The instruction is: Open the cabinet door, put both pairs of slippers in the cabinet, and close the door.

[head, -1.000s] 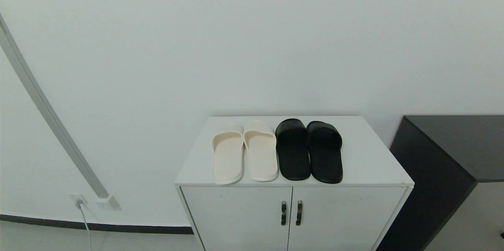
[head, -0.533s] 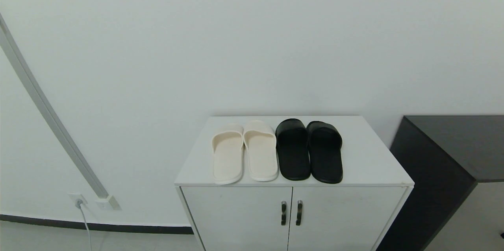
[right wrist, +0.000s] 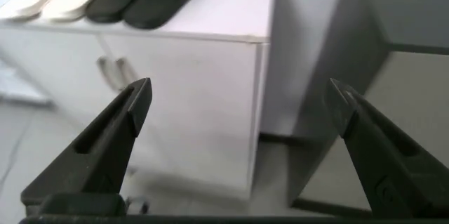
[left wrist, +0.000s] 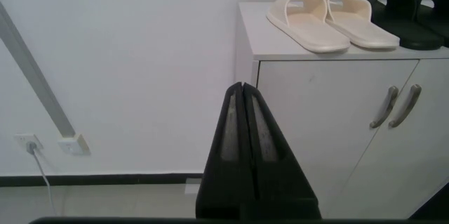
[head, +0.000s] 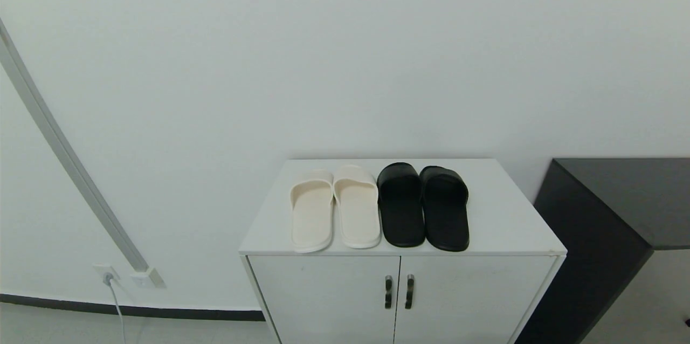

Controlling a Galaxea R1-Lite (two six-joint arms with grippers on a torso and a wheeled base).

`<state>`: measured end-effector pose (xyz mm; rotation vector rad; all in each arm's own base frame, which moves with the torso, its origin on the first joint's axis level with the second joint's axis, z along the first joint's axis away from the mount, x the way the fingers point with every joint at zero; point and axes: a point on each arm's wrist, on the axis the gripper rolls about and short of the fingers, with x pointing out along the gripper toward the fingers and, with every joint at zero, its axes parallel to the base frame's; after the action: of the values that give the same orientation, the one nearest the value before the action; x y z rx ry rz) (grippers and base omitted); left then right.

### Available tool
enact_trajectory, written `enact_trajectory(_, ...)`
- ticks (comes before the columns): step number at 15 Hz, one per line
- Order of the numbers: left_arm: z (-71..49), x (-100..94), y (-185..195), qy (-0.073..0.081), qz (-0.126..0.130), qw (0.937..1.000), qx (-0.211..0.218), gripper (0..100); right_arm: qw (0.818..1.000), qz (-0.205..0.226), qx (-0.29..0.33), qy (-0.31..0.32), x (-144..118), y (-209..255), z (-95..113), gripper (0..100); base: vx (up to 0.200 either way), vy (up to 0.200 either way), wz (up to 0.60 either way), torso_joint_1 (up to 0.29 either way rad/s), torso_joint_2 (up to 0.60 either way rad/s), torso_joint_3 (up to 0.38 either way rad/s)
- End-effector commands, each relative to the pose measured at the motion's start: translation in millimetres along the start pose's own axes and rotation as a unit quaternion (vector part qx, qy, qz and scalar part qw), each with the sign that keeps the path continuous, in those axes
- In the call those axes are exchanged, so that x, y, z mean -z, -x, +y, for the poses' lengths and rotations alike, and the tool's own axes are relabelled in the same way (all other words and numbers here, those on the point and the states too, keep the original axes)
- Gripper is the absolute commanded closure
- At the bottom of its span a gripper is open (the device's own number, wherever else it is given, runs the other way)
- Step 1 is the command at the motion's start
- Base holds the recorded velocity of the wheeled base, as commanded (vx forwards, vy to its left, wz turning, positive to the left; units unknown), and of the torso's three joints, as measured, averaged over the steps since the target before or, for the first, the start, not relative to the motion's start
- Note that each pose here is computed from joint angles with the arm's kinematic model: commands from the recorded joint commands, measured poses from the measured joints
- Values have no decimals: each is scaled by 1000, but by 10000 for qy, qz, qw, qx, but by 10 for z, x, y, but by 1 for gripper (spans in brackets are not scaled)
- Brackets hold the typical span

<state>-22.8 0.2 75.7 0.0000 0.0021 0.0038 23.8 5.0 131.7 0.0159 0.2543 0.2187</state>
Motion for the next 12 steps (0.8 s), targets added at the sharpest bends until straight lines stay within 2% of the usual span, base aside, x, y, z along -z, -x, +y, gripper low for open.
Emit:
enact_trajectory(1, 0, -1, 0, 0, -3, 10000, -4, 100, 9918, 960, -849, -16, -258, -526, 66, 0, 0, 0, 0, 0, 0, 0)
enact_trajectory(3, 0, 3, -1, 0, 5, 10000, -4, 100, 9878, 1116, -1070, -183, -423, -804, 245, 0, 0, 0, 0, 0, 0, 0)
enact_trajectory(6, 0, -1, 0, 0, -3, 10000, -4, 100, 9899, 887, -1056, -327, -570, -1132, 764, 0, 0, 0, 0, 0, 0, 0)
enact_trajectory(9, 0, -1, 0, 0, -3, 10000, -4, 100, 9954, 621, -632, -363, -805, -1556, 1164, 0, 0, 0, 0, 0, 0, 0)
enact_trajectory(12, 0, -1, 0, 0, -3, 10000, -4, 100, 9980, 594, -34, -197, -774, -1861, 1409, 0, 0, 0, 0, 0, 0, 0)
